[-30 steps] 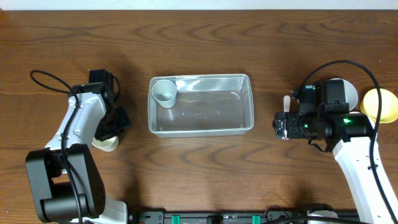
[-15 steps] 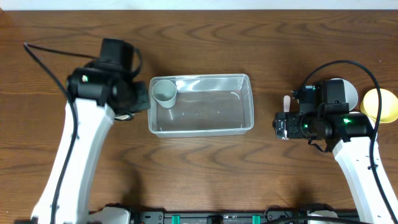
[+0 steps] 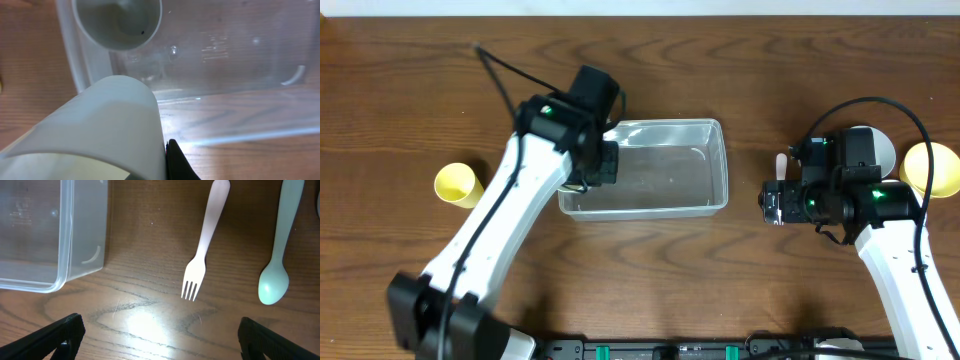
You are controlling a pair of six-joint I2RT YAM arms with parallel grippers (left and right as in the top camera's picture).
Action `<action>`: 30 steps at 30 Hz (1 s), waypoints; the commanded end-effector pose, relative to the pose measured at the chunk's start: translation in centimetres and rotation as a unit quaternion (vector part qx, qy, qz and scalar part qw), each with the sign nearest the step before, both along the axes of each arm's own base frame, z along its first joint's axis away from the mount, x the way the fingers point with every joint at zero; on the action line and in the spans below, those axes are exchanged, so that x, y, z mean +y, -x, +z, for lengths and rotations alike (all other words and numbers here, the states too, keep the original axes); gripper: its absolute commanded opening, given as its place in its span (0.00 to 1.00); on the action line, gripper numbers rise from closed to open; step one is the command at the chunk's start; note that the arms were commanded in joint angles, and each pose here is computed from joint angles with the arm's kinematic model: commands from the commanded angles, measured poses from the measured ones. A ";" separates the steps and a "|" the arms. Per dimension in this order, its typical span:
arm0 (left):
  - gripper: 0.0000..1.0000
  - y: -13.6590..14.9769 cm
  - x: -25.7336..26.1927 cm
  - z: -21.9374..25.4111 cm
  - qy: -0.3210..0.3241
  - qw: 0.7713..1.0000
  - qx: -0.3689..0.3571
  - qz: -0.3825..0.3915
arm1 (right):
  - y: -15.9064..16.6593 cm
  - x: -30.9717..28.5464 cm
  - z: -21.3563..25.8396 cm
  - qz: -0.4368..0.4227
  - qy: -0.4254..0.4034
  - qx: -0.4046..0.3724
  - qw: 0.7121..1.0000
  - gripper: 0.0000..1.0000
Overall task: Pack container
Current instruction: 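Carry white cup with left gripper into container beside grey cup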
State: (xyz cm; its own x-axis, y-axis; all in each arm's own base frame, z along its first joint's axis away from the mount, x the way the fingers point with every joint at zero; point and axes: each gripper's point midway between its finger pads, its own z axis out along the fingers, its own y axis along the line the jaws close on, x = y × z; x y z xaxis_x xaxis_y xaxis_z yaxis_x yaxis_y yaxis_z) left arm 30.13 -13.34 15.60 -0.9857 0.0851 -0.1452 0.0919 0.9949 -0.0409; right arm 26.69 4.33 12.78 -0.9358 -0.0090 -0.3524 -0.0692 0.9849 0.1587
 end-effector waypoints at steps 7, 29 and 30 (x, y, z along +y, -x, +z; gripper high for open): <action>0.05 -0.6 -0.3 -4.9 -0.029 0.998 0.062 -0.005 | -0.4 0.0 0.6 -0.008 -0.008 -0.007 1.000 0.99; 0.06 -0.8 -0.2 -10.0 -0.058 0.992 0.112 -0.005 | -0.2 0.0 0.5 -0.008 -0.008 -0.003 1.000 0.99; 0.06 -0.8 -0.1 -10.0 -0.058 0.992 0.114 -0.005 | -0.2 0.0 0.5 -0.008 -0.008 -0.002 1.000 0.99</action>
State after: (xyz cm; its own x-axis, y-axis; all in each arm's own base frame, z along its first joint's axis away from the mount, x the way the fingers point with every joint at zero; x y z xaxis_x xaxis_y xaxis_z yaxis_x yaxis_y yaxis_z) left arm 31.28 -13.83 6.25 -0.9936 0.0882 0.0700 0.0908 0.9953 0.0340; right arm 26.53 4.32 12.72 -0.9383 -0.0092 -0.3456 -0.0681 0.9850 0.1587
